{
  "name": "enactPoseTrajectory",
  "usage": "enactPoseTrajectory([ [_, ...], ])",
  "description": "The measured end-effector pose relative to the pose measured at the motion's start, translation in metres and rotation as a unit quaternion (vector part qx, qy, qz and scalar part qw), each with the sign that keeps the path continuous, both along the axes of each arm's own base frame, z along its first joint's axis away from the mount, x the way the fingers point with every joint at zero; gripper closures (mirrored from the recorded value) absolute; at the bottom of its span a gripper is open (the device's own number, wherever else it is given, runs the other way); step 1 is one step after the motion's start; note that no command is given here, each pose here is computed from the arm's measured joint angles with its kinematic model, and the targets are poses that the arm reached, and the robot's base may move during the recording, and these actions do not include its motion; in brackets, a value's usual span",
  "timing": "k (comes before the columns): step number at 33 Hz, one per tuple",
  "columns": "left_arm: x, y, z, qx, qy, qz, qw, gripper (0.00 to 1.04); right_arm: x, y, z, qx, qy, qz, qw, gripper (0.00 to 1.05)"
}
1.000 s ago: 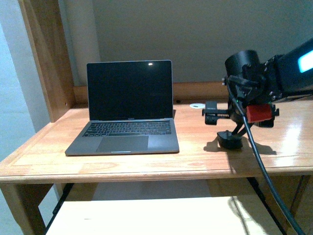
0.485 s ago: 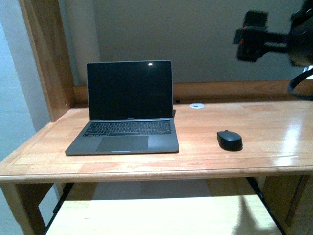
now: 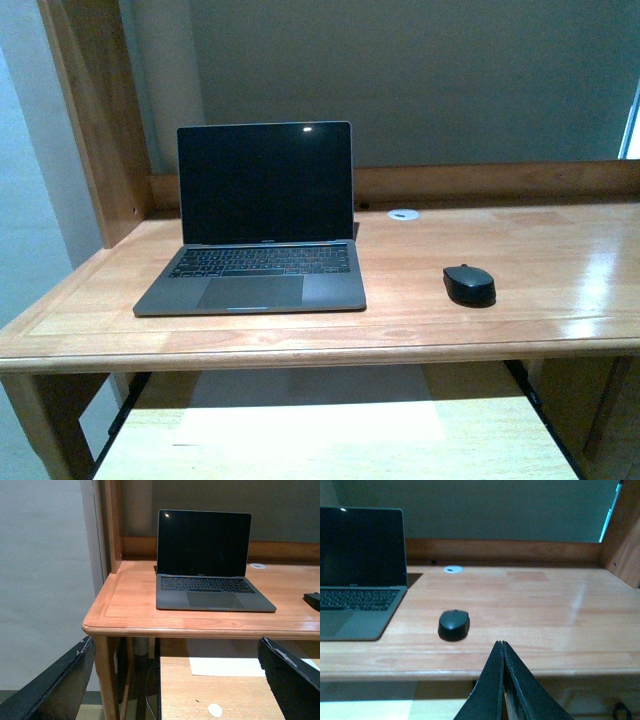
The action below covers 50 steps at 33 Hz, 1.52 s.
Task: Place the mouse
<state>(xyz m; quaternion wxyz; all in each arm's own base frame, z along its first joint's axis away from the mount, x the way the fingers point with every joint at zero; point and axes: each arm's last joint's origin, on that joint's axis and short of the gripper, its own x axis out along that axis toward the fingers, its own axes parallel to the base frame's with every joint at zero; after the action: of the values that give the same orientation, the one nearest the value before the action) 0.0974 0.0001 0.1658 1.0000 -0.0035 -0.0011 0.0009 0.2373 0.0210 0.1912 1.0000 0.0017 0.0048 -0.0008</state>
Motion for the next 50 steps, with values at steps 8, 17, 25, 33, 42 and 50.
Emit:
enactPoseTrajectory([
  [8,0.0,0.0,0.0,0.0,0.0,0.0,1.0,0.07,-0.038,-0.009,-0.009,0.0,-0.005,0.003,1.0,1.03],
  [17,0.0,0.0,0.0,0.0,0.0,0.0,1.0,0.07,-0.068,-0.021,-0.017,-0.001,-0.003,0.001,1.0,1.03],
  [25,0.0,0.0,0.0,0.0,0.0,0.0,1.0,0.07,-0.087,-0.021,-0.03,-0.001,0.007,0.001,1.0,1.03],
  [33,0.0,0.0,0.0,0.0,0.0,0.0,1.0,0.07,-0.1,-0.021,-0.024,-0.001,-0.005,0.001,1.0,1.03],
  [42,0.0,0.0,0.0,0.0,0.0,0.0,1.0,0.07,-0.111,-0.021,-0.02,-0.001,-0.011,0.001,1.0,1.03],
  [50,0.0,0.0,0.0,0.0,0.0,0.0,1.0,0.07,-0.119,-0.021,-0.019,-0.001,-0.013,0.001,1.0,1.03],
])
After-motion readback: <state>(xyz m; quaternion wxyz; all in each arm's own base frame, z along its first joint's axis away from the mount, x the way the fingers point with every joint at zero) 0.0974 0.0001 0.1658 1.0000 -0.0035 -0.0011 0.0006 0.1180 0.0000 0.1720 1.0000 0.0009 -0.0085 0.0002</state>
